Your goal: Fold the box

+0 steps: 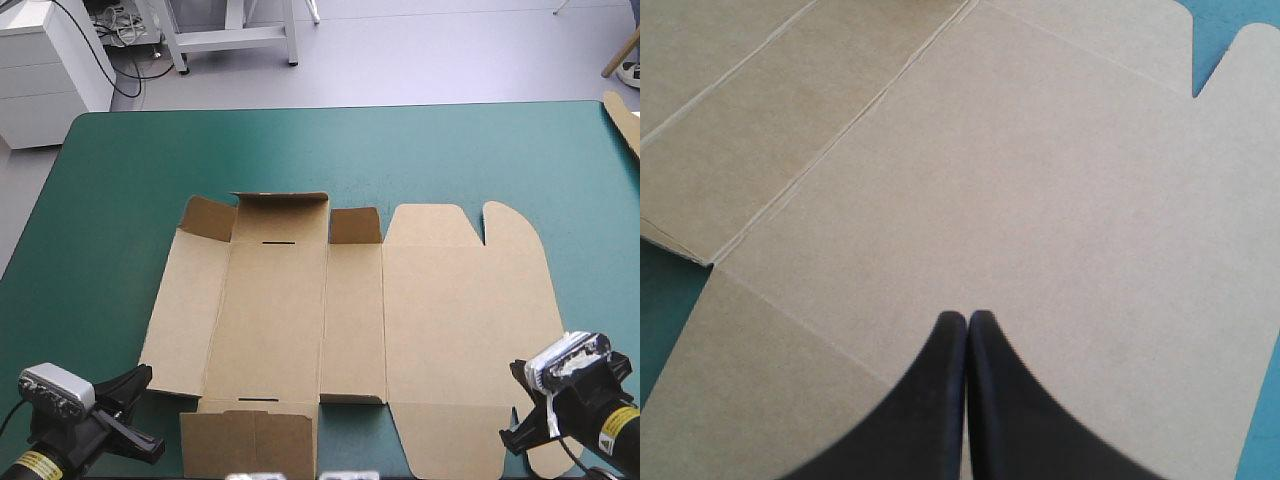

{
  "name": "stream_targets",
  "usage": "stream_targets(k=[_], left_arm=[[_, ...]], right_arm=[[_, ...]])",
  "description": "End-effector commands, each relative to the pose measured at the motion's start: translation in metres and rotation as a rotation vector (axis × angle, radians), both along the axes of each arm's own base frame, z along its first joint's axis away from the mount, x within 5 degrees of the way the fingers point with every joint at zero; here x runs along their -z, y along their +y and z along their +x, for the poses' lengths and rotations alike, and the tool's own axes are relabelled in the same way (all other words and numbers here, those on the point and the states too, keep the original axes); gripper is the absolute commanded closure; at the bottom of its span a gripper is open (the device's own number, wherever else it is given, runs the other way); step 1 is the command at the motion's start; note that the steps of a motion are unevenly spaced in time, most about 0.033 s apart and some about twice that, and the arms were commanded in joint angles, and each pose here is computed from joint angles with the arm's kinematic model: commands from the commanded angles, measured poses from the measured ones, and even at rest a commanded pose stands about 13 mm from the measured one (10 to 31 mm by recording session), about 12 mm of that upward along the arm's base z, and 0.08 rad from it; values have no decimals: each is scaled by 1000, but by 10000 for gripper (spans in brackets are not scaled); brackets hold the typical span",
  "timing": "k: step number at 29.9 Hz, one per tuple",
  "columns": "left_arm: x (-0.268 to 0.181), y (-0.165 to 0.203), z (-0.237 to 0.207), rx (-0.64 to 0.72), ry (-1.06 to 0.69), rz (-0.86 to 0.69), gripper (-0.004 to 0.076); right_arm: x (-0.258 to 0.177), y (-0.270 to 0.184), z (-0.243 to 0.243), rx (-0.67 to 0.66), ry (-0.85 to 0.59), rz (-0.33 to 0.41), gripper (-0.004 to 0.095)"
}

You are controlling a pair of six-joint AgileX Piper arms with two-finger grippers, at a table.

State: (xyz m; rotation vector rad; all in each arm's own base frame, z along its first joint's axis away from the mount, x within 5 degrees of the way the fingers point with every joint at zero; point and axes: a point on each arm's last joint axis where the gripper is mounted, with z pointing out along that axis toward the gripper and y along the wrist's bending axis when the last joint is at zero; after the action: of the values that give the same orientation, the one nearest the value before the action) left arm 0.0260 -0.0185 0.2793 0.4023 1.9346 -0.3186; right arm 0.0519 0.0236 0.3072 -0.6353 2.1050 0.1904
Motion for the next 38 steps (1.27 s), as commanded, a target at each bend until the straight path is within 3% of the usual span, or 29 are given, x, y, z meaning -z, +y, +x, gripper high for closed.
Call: stream_targets(k=[1,6,14,29,38], left_arm=[[-13,-1,2,2,-72,-48,731],[-13,-1,2,2,-72,-48,679],[-13,-1,2,2,-71,-49,245],[-24,-2,5,1,-46,-29,255],[-69,-18,45,17,165,57,255]], right_arm=[[5,-3,-6,-9,-127,78,924],[9,-10,-17,-14,-210,133,924],[8,-11,-19,-14,-223,141,924],[8,-11,-19,-15,-226,145,924],[8,-11,-19,-15,-226,145,924]])
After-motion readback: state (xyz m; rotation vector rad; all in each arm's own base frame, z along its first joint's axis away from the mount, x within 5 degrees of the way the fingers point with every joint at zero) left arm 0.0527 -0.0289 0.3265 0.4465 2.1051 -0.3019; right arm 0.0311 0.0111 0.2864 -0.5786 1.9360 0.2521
